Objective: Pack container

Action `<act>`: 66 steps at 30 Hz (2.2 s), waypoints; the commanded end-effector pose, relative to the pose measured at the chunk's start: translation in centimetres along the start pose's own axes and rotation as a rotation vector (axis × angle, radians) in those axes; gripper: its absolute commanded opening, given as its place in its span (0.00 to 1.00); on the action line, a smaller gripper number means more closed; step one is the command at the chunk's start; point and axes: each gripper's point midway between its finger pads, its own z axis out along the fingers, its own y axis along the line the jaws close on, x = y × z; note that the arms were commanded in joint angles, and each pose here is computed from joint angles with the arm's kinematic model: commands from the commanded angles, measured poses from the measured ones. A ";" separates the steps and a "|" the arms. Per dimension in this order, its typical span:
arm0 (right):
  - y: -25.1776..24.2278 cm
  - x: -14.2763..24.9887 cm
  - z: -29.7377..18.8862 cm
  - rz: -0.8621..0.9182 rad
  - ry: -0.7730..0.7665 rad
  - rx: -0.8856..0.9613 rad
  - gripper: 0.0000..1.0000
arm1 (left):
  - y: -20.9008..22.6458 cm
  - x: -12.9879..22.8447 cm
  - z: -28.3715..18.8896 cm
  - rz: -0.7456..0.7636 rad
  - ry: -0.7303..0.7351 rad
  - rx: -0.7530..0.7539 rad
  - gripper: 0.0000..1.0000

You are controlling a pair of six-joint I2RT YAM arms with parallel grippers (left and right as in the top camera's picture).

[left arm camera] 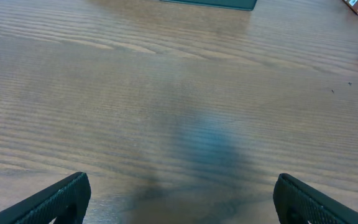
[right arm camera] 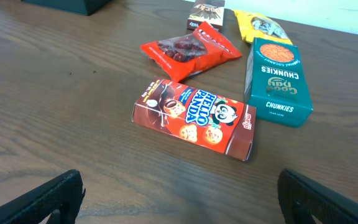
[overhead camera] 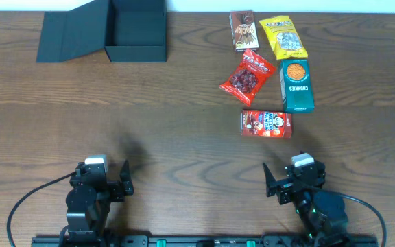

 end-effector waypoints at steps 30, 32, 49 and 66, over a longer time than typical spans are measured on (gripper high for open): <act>0.0 0.4 0.1 0.000 0.008 0.001 0.99 | 0.2 0.1 0.1 -0.017 -0.003 -0.008 0.95; 0.0 0.4 0.1 0.000 0.008 0.000 0.99 | 0.2 0.1 0.1 -0.017 -0.003 -0.008 0.95; 0.0 0.4 0.1 0.000 0.008 0.001 0.99 | -4.7 0.6 -0.7 -0.467 0.098 0.268 0.95; 0.0 0.4 0.1 0.000 0.007 0.001 0.99 | -8.3 -8.0 -3.4 -0.738 -0.111 0.588 0.96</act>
